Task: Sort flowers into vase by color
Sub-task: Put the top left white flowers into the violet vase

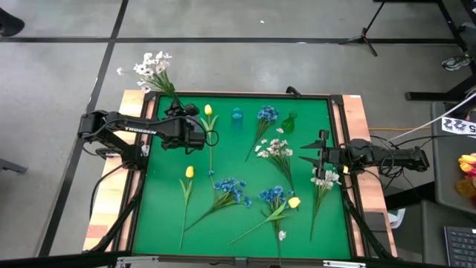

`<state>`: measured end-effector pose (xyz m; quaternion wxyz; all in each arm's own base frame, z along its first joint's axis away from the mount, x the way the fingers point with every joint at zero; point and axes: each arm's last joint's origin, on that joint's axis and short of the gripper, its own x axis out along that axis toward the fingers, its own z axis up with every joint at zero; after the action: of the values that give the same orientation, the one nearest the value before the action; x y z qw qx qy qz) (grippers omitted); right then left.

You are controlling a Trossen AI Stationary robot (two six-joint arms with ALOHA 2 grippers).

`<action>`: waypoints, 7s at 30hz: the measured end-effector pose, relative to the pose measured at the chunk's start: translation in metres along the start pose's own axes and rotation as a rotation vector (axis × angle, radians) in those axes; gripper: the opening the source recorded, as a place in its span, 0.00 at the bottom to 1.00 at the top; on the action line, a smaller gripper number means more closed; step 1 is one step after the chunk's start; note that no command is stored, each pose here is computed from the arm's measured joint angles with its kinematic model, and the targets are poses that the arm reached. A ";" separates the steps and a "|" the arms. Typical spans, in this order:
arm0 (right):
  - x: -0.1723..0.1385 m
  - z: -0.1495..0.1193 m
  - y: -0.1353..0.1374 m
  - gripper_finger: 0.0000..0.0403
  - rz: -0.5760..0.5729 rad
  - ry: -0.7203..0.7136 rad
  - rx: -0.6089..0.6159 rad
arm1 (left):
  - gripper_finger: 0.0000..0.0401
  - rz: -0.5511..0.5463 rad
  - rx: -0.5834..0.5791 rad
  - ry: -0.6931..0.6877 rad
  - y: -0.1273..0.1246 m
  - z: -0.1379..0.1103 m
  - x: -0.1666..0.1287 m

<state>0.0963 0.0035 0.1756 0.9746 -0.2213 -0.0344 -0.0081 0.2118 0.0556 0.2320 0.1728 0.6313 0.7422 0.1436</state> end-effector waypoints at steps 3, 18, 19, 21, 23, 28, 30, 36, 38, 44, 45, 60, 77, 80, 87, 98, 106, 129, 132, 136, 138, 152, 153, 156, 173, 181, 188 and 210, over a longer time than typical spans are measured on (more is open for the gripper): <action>0.000 0.000 0.000 0.40 0.002 0.003 0.000 | 0.00 0.000 0.005 0.000 0.000 0.000 0.000; 0.000 0.000 0.000 0.40 0.002 0.004 0.000 | 0.00 0.019 0.033 -0.041 0.000 0.002 -0.009; 0.000 0.000 0.000 0.40 0.002 0.004 0.000 | 0.00 0.023 0.034 -0.044 0.000 0.002 -0.010; 0.000 0.000 0.000 0.40 0.002 0.003 0.000 | 0.00 0.026 0.037 -0.051 0.000 0.002 -0.012; 0.000 0.000 0.000 0.40 0.002 0.004 0.000 | 0.00 0.026 0.053 -0.052 0.000 0.002 -0.012; 0.000 0.000 0.000 0.40 0.002 0.004 0.000 | 0.00 0.024 0.076 -0.055 0.000 0.002 -0.012; 0.000 0.000 0.000 0.40 0.002 0.004 0.000 | 0.00 0.023 0.109 -0.056 -0.001 0.002 -0.012; 0.000 0.000 0.000 0.40 0.002 0.004 0.000 | 0.00 0.024 0.142 -0.056 -0.001 0.002 -0.012; 0.000 0.000 0.000 0.40 0.002 0.004 0.000 | 0.00 0.024 0.143 -0.056 -0.001 0.002 -0.012; 0.000 -0.001 0.000 0.40 0.003 0.006 0.000 | 0.00 0.027 0.142 -0.049 -0.001 0.002 -0.012; 0.000 -0.001 0.000 0.40 0.004 0.007 0.000 | 0.00 0.027 0.143 -0.048 -0.001 0.002 -0.012; 0.000 -0.003 0.001 0.40 0.013 0.027 -0.001 | 0.00 0.030 0.134 -0.046 0.000 0.002 -0.012; 0.000 -0.003 0.001 0.40 0.015 0.029 -0.001 | 0.00 0.030 0.148 -0.049 -0.009 0.012 -0.011; 0.000 -0.003 0.001 0.40 0.015 0.029 -0.001 | 0.00 0.032 0.204 -0.045 -0.022 0.019 -0.010; 0.000 -0.003 0.001 0.40 0.015 0.030 -0.001 | 0.00 0.081 0.201 -0.035 -0.035 0.026 -0.016; 0.000 -0.003 0.001 0.40 0.015 0.030 -0.001 | 0.00 0.117 0.196 -0.034 -0.035 0.026 -0.022; 0.000 -0.003 0.001 0.40 0.015 0.030 -0.004 | 0.00 0.118 0.210 -0.032 -0.034 0.026 -0.022; 0.000 -0.003 0.001 0.40 0.015 0.031 -0.022 | 0.00 0.114 0.286 -0.033 -0.035 0.026 -0.022; 0.000 -0.003 0.001 0.40 0.016 0.031 -0.031 | 0.00 0.116 0.288 -0.034 -0.035 0.026 -0.022; 0.000 -0.003 0.001 0.40 0.016 0.031 -0.034 | 0.00 0.120 0.311 -0.041 -0.034 0.026 -0.024; 0.000 -0.003 0.001 0.40 0.016 0.031 -0.037 | 0.00 0.121 0.309 -0.045 -0.031 0.024 -0.025; 0.000 -0.003 0.001 0.40 0.009 0.034 -0.057 | 0.00 0.101 0.326 -0.083 -0.021 0.023 -0.026; 0.000 -0.003 0.001 0.40 0.009 0.034 -0.057 | 0.00 0.101 0.318 -0.087 -0.020 0.024 -0.027; 0.000 -0.003 0.001 0.40 0.009 0.034 -0.058 | 0.00 0.100 0.295 -0.106 -0.017 0.027 -0.027; 0.000 -0.004 0.002 0.40 0.014 0.043 -0.057 | 0.00 0.073 0.295 -0.190 -0.014 0.032 -0.028; 0.000 -0.004 0.002 0.40 0.016 0.047 -0.057 | 0.05 0.064 0.274 -0.213 -0.013 0.033 -0.028; 0.000 -0.004 0.001 0.40 -0.008 0.059 -0.056 | 0.16 0.063 0.281 -0.216 -0.013 0.033 -0.028; 0.000 -0.005 0.000 0.40 -0.032 0.072 -0.056 | 0.45 0.070 0.266 -0.204 -0.013 0.033 -0.029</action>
<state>0.0964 0.0017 0.1713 0.9683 -0.2478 -0.0028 -0.0326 0.2186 0.0247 0.1990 0.1569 0.6854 0.7109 -0.0149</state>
